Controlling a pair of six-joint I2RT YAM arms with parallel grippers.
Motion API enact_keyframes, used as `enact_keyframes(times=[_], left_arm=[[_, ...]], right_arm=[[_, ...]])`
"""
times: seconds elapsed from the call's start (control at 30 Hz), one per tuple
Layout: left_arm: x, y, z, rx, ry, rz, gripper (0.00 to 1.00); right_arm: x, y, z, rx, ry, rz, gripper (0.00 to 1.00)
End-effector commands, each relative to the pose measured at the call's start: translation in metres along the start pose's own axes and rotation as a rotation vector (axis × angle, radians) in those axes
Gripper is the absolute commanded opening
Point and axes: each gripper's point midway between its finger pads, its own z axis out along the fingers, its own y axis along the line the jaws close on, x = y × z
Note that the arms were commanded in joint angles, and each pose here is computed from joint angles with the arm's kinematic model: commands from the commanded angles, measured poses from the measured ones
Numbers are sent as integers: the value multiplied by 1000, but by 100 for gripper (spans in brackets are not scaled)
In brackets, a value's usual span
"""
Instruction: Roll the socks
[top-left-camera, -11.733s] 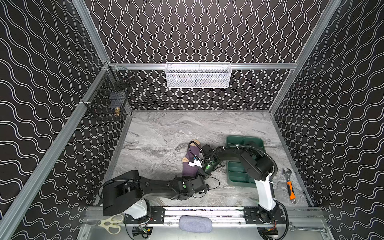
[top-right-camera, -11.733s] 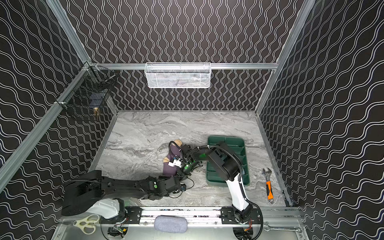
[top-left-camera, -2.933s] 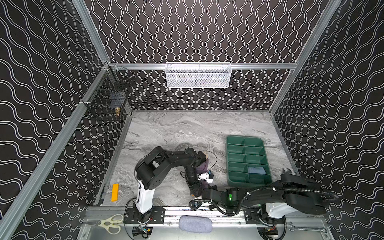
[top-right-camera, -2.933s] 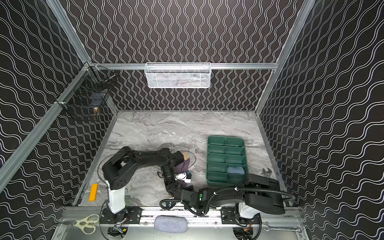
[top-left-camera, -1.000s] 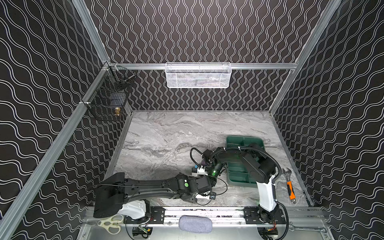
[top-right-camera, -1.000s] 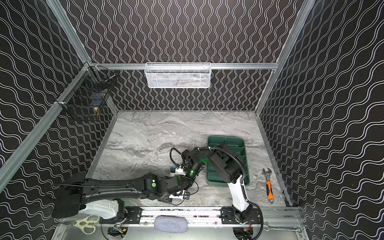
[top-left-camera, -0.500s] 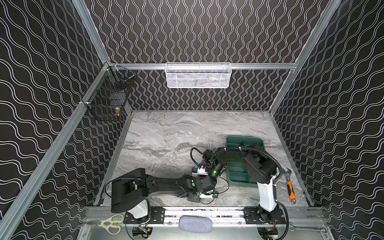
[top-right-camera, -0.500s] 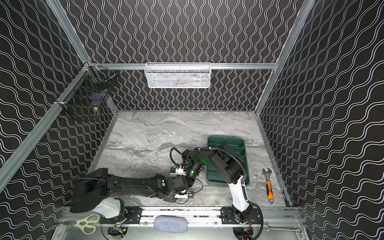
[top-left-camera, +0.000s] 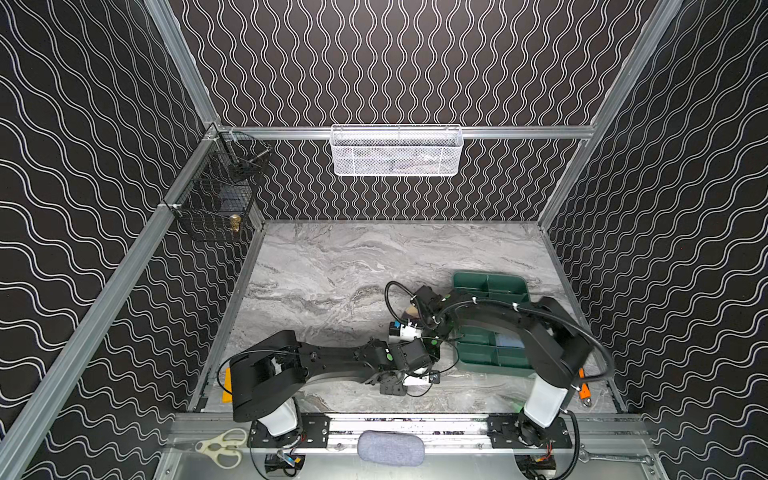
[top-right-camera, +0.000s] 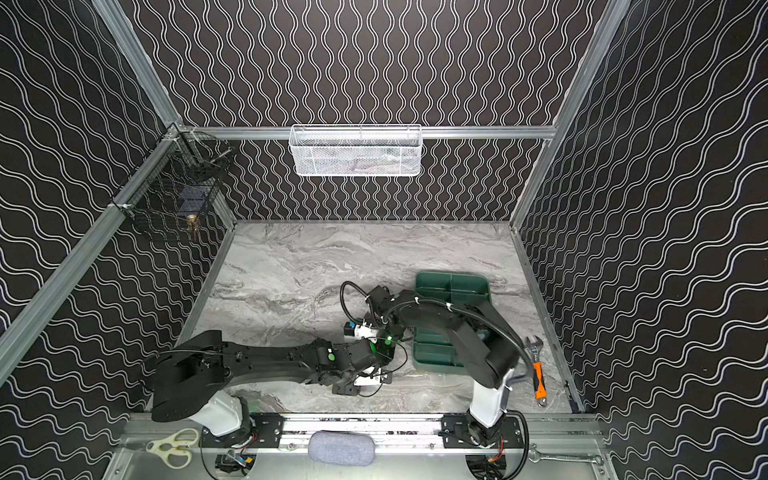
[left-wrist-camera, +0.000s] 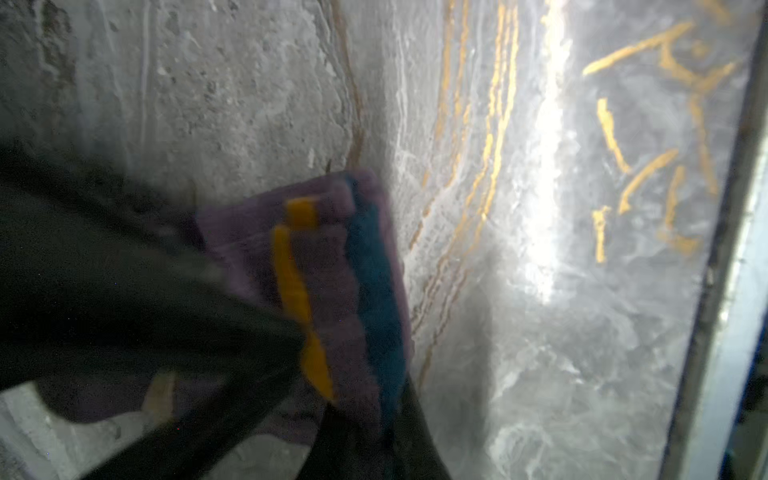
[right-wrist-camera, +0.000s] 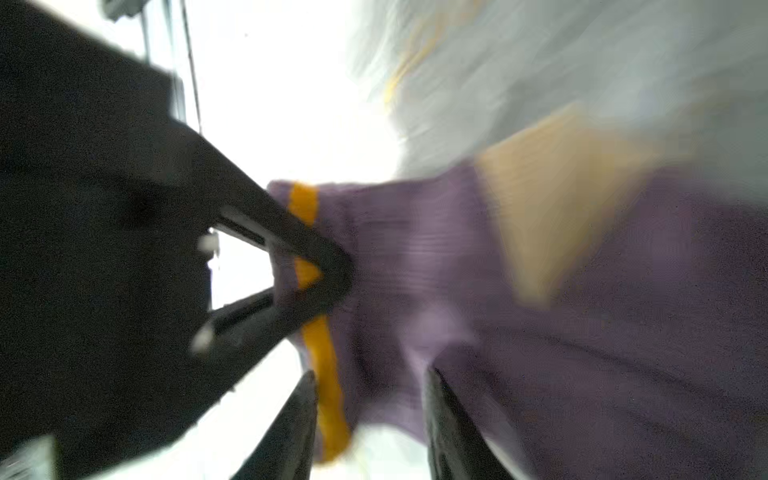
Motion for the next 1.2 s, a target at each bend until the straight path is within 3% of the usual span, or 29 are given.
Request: enact_keyframes(times=[0.0, 0.1, 0.27, 0.37, 0.4, 0.5, 0.6, 0.67, 0.73, 0.8, 0.87, 1.0, 1.17], left_arm=[[28, -32, 9, 175, 101, -24, 0], [28, -32, 10, 199, 108, -44, 0], [26, -28, 8, 272, 138, -111, 0], [27, -26, 8, 349, 139, -174, 0], [28, -27, 8, 386, 140, -195, 0], [33, -31, 14, 497, 164, -233, 0], [36, -29, 23, 550, 200, -277, 0], [33, -22, 30, 569, 200, -324, 0], [31, -17, 35, 580, 197, -352, 0], [31, -11, 41, 576, 205, -375, 0], [32, -7, 47, 587, 212, -395, 0], [38, 3, 64, 574, 243, -429, 0], [42, 12, 76, 529, 256, -442, 0]], right_arm=[[-20, -28, -35, 233, -68, -95, 45], [-39, -55, -94, 445, -201, -76, 46], [-47, -99, -245, 925, -509, 128, 46], [-46, -84, -321, 1155, -769, 231, 46], [-47, -70, -343, 1186, -871, 244, 46], [-33, -32, -367, 1145, -1128, 321, 66], [-31, 9, -363, 1017, -1247, 234, 66], [-33, 36, -339, 896, -1197, 98, 62], [-31, 54, -297, 759, -1058, -36, 59], [-18, 60, -253, 665, -896, -90, 56], [-1, 59, -217, 652, -743, -105, 55], [27, 63, -160, 755, -472, -267, 56], [36, 90, -112, 721, -327, -492, 52]])
